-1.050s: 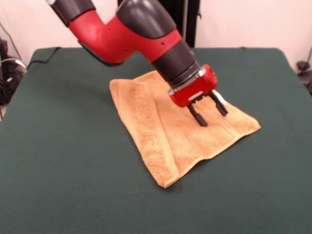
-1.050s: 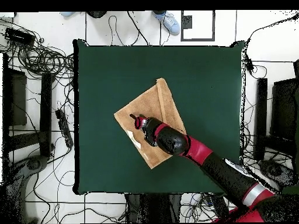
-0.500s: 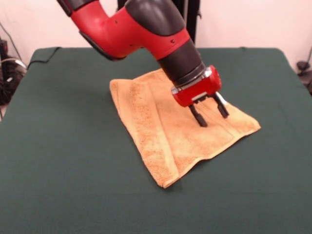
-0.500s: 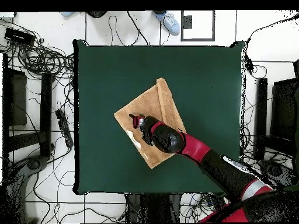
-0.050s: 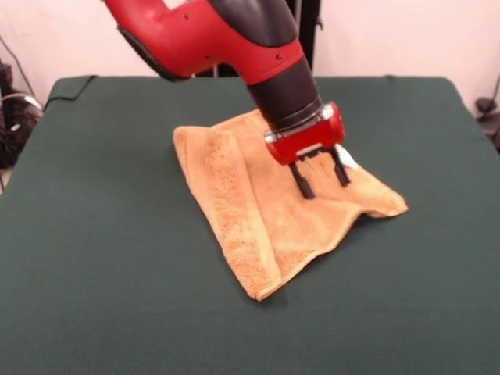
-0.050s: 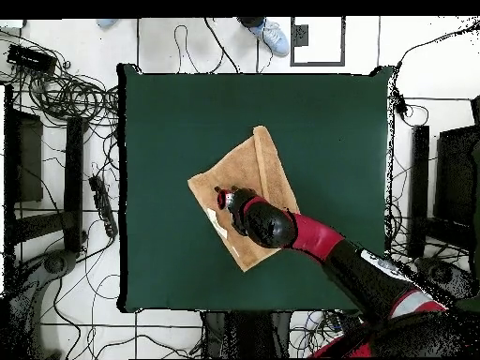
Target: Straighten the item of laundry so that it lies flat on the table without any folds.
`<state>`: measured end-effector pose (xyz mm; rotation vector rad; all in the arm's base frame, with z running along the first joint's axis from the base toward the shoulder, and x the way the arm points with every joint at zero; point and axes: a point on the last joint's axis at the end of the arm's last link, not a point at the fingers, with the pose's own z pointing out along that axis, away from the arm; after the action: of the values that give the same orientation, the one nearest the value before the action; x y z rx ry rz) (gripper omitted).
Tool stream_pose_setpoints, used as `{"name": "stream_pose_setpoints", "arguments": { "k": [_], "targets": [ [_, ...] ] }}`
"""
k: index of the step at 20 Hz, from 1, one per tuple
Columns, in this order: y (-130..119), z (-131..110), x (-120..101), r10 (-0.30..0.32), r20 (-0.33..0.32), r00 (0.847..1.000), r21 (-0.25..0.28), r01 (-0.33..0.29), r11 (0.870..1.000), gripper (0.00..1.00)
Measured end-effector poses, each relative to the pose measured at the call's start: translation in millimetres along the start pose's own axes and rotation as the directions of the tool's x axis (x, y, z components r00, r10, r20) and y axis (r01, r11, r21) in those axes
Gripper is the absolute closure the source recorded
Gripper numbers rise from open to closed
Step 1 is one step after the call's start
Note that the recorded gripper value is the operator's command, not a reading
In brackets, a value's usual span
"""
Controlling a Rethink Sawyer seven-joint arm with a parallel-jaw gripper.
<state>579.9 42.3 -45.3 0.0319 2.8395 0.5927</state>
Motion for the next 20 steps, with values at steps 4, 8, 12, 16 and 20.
{"name": "stream_pose_setpoints", "arguments": {
  "k": [4,8,12,16,20],
  "targets": [
    [-21,-20,7,-0.07,-0.036,0.997,0.152,0.074,0.986,0.0],
    [-53,-53,9,-0.094,-0.056,0.994,0.291,0.106,0.951,0.0],
    [-76,-74,9,-0.08,-0.052,0.995,0.351,0.094,0.932,0.0],
    [-105,-96,9,-0.052,-0.039,0.998,0.406,0.064,0.912,0.0],
    [-127,-111,10,-0.027,-0.027,0.999,0.436,0.037,0.899,0.0]
  ]
}}
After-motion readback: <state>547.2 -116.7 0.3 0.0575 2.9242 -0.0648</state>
